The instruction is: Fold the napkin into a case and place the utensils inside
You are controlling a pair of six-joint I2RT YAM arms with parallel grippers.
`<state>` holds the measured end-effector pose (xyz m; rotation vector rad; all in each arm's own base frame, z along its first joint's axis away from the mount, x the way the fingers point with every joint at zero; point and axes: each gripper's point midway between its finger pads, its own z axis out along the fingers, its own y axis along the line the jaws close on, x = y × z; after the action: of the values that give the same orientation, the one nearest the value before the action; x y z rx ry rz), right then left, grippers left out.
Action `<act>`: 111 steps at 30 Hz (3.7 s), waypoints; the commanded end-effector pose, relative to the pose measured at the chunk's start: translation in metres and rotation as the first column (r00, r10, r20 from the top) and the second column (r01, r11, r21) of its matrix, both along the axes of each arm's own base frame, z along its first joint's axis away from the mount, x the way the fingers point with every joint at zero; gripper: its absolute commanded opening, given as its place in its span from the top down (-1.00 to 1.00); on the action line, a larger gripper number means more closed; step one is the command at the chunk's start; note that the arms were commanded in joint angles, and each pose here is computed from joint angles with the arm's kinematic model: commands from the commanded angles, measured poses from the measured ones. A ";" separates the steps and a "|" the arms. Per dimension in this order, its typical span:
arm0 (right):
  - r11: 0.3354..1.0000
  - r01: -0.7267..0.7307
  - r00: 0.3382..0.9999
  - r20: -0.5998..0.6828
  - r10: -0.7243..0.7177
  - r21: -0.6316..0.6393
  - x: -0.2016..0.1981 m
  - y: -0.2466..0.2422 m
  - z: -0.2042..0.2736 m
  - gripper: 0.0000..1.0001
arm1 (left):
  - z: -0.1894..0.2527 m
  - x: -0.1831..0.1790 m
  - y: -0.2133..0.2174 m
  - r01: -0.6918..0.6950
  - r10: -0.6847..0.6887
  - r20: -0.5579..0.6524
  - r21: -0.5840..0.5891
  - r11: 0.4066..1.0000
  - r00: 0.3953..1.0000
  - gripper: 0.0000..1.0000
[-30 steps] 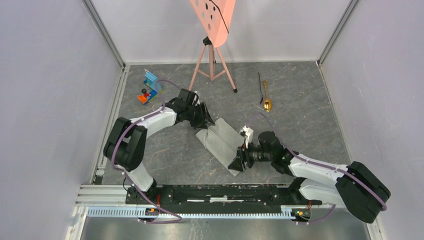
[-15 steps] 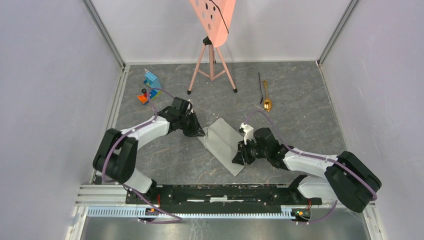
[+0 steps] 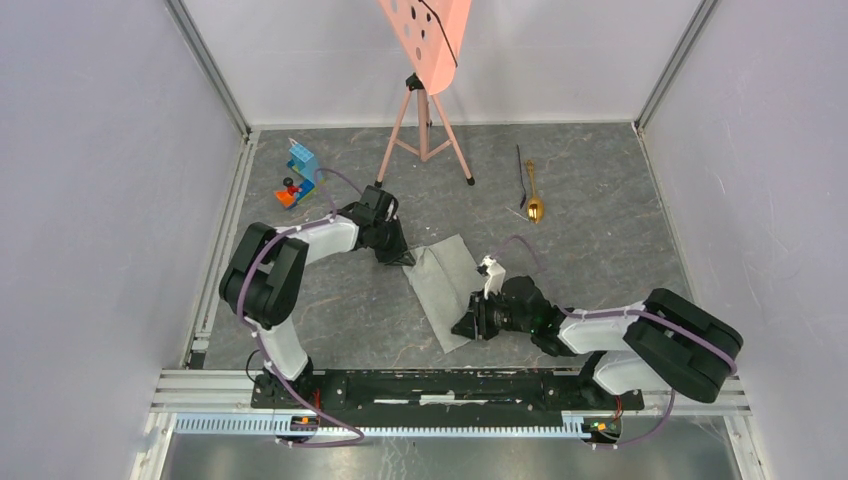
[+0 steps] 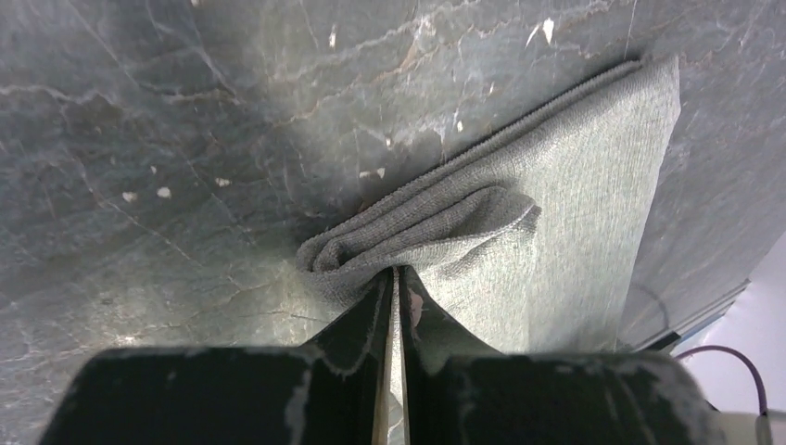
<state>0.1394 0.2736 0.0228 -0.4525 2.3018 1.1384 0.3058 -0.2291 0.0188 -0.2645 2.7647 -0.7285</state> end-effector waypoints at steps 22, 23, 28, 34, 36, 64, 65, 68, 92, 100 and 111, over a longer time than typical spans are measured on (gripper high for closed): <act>0.982 0.075 0.995 0.075 -0.062 -0.174 0.054 -0.080 0.007 -0.48 | 0.087 -0.074 -0.060 0.266 -0.285 0.183 0.123 0.956 0.941 -0.61; 0.985 0.073 0.996 0.066 -0.064 -0.156 0.052 -0.079 0.006 -0.39 | 0.086 -0.084 -0.068 0.275 -0.292 0.182 0.112 0.955 0.939 -0.61; 0.999 0.036 0.999 -0.012 -0.036 -0.012 0.032 -0.062 0.002 0.05 | 0.080 -0.120 -0.092 0.294 -0.312 0.182 0.121 0.948 0.933 -0.63; 0.950 -0.014 0.996 -0.076 0.039 0.311 0.001 -0.024 0.049 0.34 | 0.074 -0.140 -0.104 0.190 -0.232 0.254 0.179 0.965 0.939 -0.57; 0.959 0.003 0.998 -0.055 0.013 0.284 0.010 -0.025 0.052 0.19 | 0.073 -0.145 -0.106 0.158 -0.206 0.275 0.187 0.970 0.939 -0.50; 0.831 0.488 0.872 0.171 -0.458 -0.266 0.098 -0.184 0.036 -0.95 | -0.001 -0.190 -0.145 0.284 -0.344 0.009 0.545 0.789 0.939 -0.04; 0.845 0.470 0.882 0.166 -0.440 -0.257 0.097 -0.181 0.035 -0.96 | -0.003 -0.191 -0.145 0.288 -0.345 0.002 0.547 0.786 0.939 0.03; 0.882 0.412 0.911 0.129 -0.392 -0.227 0.093 -0.169 0.029 -0.96 | -0.004 -0.188 -0.146 0.292 -0.348 -0.002 0.550 0.783 0.938 0.19; 0.876 0.431 0.876 -0.333 -0.349 0.215 0.080 -0.042 0.038 -0.94 | 0.048 -0.182 -0.127 0.259 -0.336 0.140 0.393 0.882 0.931 0.95; 0.872 0.448 0.865 -0.343 -0.367 0.197 0.081 -0.032 0.026 -0.76 | 0.049 -0.183 -0.131 0.267 -0.340 0.146 0.372 0.889 0.929 0.95; 0.879 0.419 0.895 -0.268 -0.358 0.227 0.103 -0.024 0.023 -0.29 | 0.052 -0.182 -0.130 0.270 -0.344 0.157 0.364 0.892 0.926 0.95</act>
<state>0.2234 0.2439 0.0375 0.3084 2.2941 1.3340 0.1178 -0.3517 0.0526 0.3290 2.7297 -0.2224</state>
